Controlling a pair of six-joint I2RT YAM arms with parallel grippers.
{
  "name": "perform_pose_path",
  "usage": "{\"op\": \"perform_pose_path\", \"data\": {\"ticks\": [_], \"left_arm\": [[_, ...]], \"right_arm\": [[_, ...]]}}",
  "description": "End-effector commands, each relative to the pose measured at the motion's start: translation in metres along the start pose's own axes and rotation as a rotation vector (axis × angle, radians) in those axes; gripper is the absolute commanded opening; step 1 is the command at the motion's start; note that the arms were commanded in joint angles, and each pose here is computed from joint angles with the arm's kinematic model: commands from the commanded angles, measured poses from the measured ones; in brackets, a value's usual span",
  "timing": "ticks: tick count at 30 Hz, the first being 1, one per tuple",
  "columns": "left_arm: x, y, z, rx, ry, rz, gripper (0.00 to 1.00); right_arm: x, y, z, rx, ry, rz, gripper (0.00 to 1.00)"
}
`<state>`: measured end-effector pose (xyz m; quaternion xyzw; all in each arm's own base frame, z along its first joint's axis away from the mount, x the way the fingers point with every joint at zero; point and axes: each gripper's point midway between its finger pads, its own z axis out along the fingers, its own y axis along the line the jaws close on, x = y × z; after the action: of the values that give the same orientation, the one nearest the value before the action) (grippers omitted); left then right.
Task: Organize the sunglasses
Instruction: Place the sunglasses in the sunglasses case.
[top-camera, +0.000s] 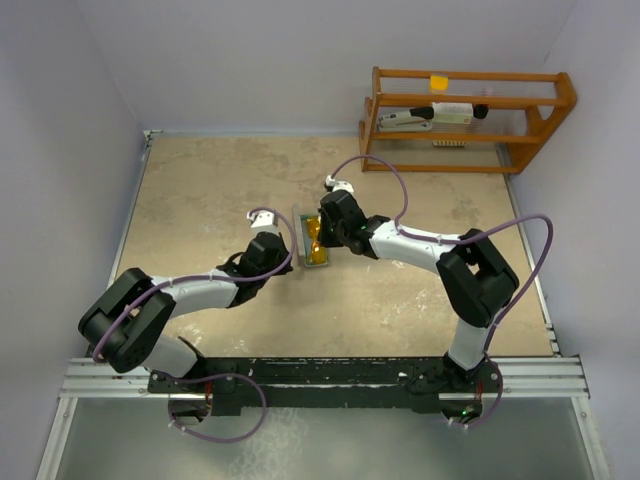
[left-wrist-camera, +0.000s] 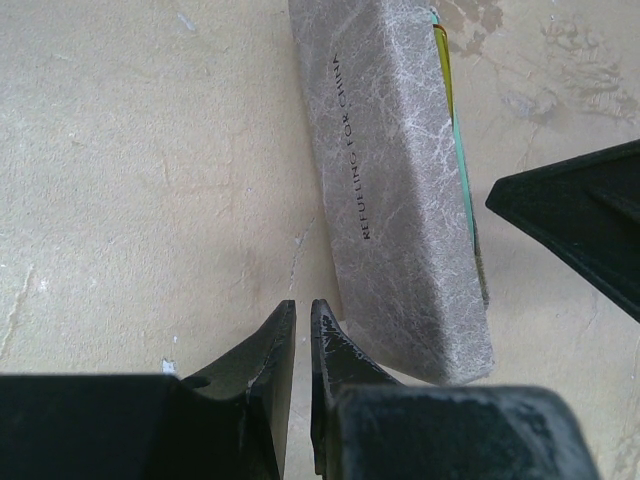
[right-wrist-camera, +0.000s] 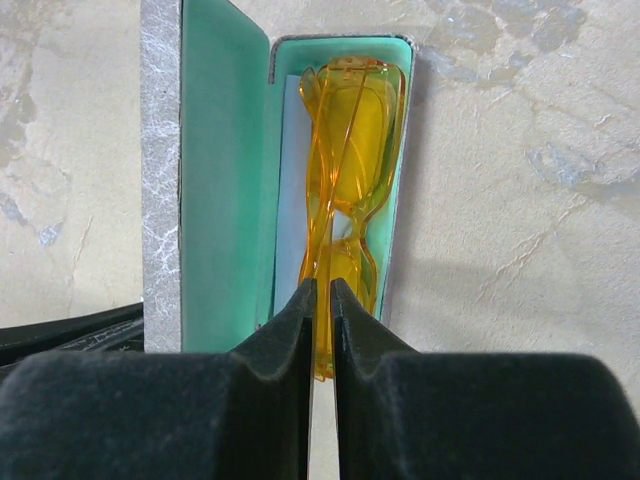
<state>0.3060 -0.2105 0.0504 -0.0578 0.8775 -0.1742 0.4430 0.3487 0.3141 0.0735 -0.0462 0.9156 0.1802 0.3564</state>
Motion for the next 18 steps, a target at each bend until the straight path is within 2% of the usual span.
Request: {"op": "perform_pose_path", "data": {"ticks": [1, 7, 18], "left_arm": [[-0.018, -0.014, 0.000, 0.030, -0.049, -0.021, 0.08], [-0.020, -0.014, 0.000, 0.029, -0.051, -0.019, 0.08], [-0.020, -0.015, 0.000, 0.028, -0.049, -0.016, 0.08]], "right_arm": [[0.000, -0.004, -0.004, 0.023, -0.013, -0.010, 0.10], [0.018, -0.011, -0.003, 0.025, 0.027, -0.011, 0.01], [0.021, -0.009, 0.013, 0.019, 0.037, -0.020, 0.00]]}}
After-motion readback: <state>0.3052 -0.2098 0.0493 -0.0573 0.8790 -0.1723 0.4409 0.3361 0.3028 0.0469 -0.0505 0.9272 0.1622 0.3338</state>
